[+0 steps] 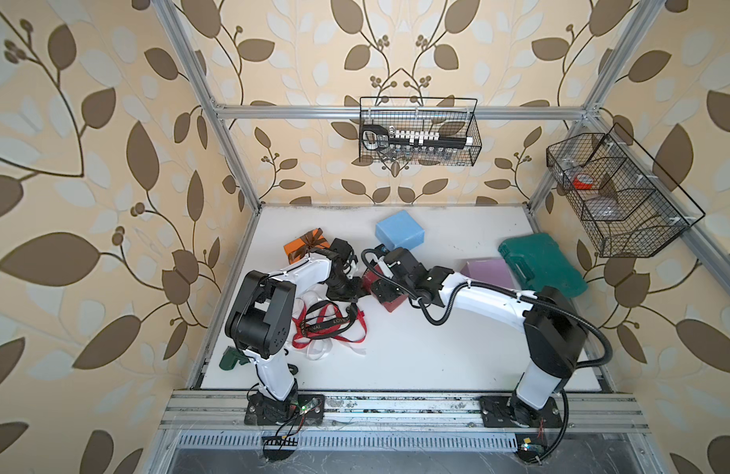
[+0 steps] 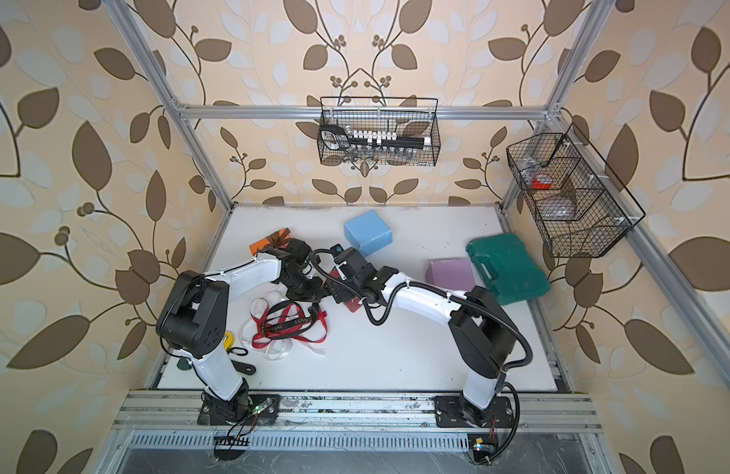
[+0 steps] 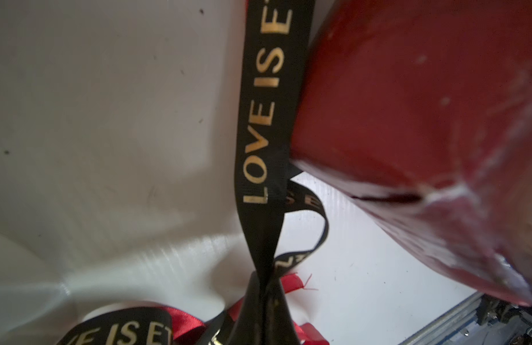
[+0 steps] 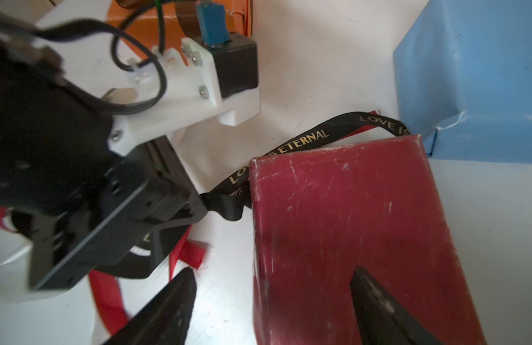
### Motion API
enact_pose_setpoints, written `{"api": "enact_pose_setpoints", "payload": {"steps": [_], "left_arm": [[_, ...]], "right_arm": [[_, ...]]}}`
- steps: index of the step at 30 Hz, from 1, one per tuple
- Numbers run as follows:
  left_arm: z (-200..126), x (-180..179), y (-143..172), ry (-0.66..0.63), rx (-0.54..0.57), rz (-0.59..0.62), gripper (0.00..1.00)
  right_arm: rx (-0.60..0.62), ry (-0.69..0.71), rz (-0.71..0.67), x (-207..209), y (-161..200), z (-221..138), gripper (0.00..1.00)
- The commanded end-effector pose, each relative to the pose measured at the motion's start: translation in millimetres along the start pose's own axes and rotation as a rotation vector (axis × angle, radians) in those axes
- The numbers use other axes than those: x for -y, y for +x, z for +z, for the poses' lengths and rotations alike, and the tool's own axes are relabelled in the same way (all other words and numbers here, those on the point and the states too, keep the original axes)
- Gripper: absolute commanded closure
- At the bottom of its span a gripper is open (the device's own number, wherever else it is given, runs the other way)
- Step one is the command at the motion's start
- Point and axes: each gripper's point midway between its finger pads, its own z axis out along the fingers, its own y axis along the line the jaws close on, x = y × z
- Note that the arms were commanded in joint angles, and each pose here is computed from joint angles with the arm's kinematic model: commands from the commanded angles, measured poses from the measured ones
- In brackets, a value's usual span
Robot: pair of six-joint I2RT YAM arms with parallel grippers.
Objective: Untie the ribbon bows on the gift boxes
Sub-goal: Move the gift box to the center of the board.
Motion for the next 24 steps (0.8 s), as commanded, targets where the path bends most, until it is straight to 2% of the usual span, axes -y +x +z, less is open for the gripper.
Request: {"api": "enact_pose_setpoints", "payload": {"steps": [1, 7, 11, 20, 24], "left_arm": [[-5.5, 4.2, 3.6, 0.018, 0.009, -0.016, 1.00], [-9.3, 1.9, 8.0, 0.006, 0.022, -0.017, 1.00], [-10.6, -1.8, 8.0, -0.015, 0.025, -0.021, 1.00], [-29.2, -18.4, 5.8, -0.063, 0.060, -0.058, 1.00], [-49.6, -27.7, -0.2, -0.071, 0.119, -0.089, 1.00]], "right_arm": [[-0.031, 0.199, -0.087, 27.6, 4.1, 14.5, 0.17], [-0.083, 0.348, -0.102, 49.0, 19.0, 34.3, 0.14], [-0.124, 0.441, -0.065, 73.2, 33.7, 34.5, 0.13], [-0.159, 0.496, 0.174, 153.4, 57.5, 10.7, 0.13], [-0.154, 0.489, 0.216, 172.8, 55.6, 8.2, 0.13]]}}
